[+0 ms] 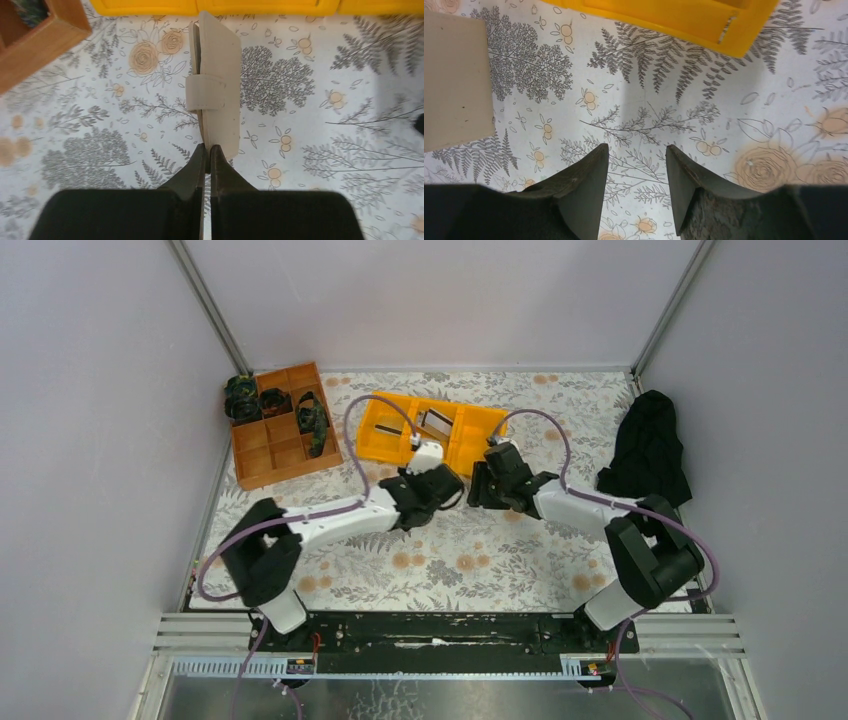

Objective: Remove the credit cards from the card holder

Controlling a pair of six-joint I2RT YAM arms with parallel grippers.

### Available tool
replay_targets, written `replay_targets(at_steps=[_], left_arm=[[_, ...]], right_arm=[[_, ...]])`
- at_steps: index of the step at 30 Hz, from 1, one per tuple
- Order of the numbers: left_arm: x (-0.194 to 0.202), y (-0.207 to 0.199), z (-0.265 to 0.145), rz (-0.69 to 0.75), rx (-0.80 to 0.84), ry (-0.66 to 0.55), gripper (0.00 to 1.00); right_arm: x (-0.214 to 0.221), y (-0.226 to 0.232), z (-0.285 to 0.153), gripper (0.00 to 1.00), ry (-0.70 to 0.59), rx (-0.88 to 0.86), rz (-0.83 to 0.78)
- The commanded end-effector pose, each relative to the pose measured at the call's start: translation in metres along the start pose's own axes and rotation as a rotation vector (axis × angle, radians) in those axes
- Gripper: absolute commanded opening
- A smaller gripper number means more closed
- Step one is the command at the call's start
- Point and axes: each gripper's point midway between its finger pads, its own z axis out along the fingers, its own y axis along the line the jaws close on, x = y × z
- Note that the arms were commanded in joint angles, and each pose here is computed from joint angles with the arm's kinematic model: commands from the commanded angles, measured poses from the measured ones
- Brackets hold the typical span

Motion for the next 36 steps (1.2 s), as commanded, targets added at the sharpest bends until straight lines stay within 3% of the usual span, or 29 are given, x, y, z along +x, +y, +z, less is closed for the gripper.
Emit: replay_targets(at_steps=[1,12,16,20,22,24,27,30,32,36], left_arm=[[-0.006,0.026,-0.011,0.157,-0.277,-0.060,0.00],[0.022,-0.043,-0.007,0.335,-0.257,-0.067,0.05],[0.019,-0.059,-0.011,0.318,-0.153,-0.070,0.24],[0.014,-0.079,-0.021,0.267,0.014,-0.071,0.53],[0.010,-0.088,-0.028,0.241,0.093,-0.076,0.61],[0.003,-0.093,-0.036,0.216,0.164,-0.090,0.63],[-0.008,-0.091,-0.044,0.116,0.257,-0.094,0.79],[-0.022,-0.093,-0.042,-0.043,0.485,-0.044,0.99],[-0.041,-0.075,-0.030,-0.177,0.561,-0.034,1.00],[-0.072,-0.017,-0.002,-0.295,0.397,-0.115,0.99]], right_arm=[[-0.014,-0.007,-0.013,0.53,-0.054,-0.024,0.042],[-0.018,-0.032,-0.026,0.52,-0.083,0.013,0.083],[-0.021,-0.040,-0.034,0.52,-0.106,0.038,0.085],[-0.024,-0.045,-0.041,0.52,-0.125,0.056,0.084],[-0.024,-0.046,-0.044,0.52,-0.131,0.061,0.084],[-0.025,-0.047,-0.047,0.52,-0.140,0.062,0.085],[-0.029,-0.049,-0.050,0.52,-0.158,0.072,0.086],[-0.033,-0.050,-0.052,0.51,-0.178,0.076,0.087],[-0.035,-0.047,-0.052,0.50,-0.193,0.064,0.091],[-0.048,-0.044,-0.054,0.48,-0.228,0.062,0.101]])
